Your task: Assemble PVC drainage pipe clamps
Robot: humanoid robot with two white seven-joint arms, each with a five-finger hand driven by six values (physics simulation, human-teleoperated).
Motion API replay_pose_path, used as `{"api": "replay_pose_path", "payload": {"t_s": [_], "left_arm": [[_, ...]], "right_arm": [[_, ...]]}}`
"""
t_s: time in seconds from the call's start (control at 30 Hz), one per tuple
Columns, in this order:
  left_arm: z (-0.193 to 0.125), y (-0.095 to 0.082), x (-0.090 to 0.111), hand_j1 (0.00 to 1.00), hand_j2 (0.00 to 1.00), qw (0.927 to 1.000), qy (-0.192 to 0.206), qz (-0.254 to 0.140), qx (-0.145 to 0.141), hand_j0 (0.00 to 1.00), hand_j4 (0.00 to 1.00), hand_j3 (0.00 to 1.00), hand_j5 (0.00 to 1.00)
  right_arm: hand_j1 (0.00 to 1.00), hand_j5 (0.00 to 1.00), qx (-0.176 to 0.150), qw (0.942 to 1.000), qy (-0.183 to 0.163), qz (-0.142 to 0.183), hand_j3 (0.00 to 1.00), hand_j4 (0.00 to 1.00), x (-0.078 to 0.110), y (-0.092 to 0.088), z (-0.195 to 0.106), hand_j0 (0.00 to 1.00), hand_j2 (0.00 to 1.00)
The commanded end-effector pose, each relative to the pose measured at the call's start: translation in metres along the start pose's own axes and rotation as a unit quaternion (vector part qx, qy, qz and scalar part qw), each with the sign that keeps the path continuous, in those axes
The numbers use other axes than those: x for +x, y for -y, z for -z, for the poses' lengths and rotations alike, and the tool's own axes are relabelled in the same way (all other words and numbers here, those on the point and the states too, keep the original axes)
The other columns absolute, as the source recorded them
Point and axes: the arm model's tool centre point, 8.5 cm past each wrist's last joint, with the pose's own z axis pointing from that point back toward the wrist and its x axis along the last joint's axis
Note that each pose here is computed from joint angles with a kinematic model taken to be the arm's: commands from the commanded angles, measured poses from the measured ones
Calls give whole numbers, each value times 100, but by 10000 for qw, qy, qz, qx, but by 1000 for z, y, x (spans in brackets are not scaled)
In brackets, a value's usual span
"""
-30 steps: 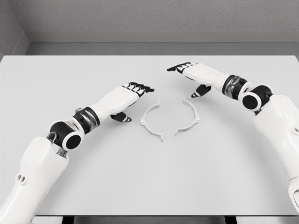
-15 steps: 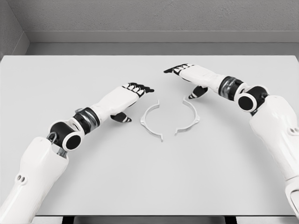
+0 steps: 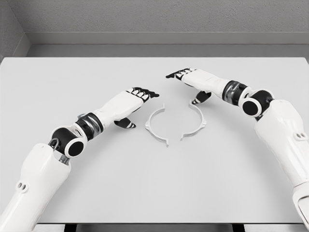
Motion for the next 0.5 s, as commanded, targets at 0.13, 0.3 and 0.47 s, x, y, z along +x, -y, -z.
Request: {"api": "replay_pose_path", "payload": {"t_s": [0.13,0.3,0.47], "left_arm": [[0,-2,1,100,100,10000,18,-1,31,100,100,100,100],[-1,-1,2,100,100,10000,20,-13,30,100,100,100,100],[-1,-1,2,100,100,10000,20,-13,30,100,100,100,100]], "right_arm": [[100,100,-18,10000,45,31,100,100,3,0,2,100,100],[100,100,-8,9999,90,45,100,100,7,-1,5,100,100],[100,100,-38,9999,156,-3,100,100,12,2,6,100,100]]}}
